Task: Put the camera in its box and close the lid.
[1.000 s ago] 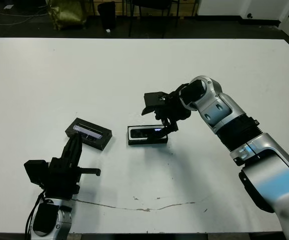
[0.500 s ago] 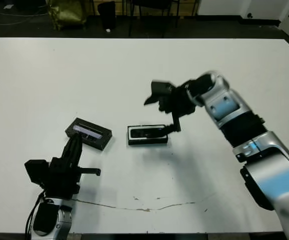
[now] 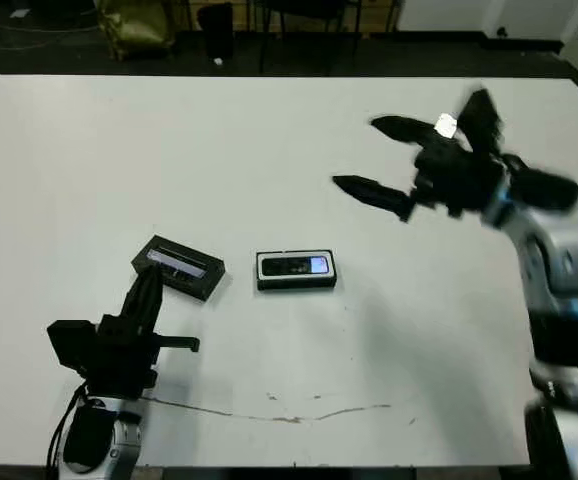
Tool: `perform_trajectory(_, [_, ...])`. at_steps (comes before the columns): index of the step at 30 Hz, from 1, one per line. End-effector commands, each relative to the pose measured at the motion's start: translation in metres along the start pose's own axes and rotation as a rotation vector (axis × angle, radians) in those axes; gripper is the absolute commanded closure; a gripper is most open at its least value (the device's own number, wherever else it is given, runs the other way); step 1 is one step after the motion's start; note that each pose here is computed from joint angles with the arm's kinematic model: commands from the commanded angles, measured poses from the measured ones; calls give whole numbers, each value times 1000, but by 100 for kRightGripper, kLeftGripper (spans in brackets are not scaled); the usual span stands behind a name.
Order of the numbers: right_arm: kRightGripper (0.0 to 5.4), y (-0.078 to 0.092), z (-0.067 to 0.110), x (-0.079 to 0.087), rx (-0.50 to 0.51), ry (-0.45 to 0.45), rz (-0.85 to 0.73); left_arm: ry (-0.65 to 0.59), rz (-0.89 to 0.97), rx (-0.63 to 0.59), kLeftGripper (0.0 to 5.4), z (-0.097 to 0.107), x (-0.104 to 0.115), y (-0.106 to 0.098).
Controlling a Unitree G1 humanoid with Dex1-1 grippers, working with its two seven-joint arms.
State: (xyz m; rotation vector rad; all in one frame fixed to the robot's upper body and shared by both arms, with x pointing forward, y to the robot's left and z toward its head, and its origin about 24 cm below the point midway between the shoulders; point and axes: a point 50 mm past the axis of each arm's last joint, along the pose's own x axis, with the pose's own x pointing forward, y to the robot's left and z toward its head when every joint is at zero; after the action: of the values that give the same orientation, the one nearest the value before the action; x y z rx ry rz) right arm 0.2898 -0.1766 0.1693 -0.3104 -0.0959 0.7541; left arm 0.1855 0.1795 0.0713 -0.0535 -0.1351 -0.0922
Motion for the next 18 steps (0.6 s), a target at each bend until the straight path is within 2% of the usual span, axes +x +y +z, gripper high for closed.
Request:
perform_trajectory(1, [221, 14, -22, -26, 57, 5, -122, -2, -47, 89, 540, 11, 5, 12])
perform_trajectory(4, [289, 31, -37, -46, 105, 18, -203, -37, -108, 160, 540, 31, 16, 20])
perform_trajectory(7, [356, 46, -45, -60, 126, 5, -270, -66, -152, 238, 540, 53, 30, 25])
perform_trajectory(10, [422, 57, -51, -68, 119, -30, -346, -91, -199, 347, 540, 76, 49, 29])
perform_trajectory(15, [537, 71, -58, -77, 150, -29, -459, -78, -287, 511, 540, 106, 80, 25])
perform_trajectory(18, [539, 74, -62, -79, 158, -21, -494, -39, -352, 631, 540, 118, 100, 20])
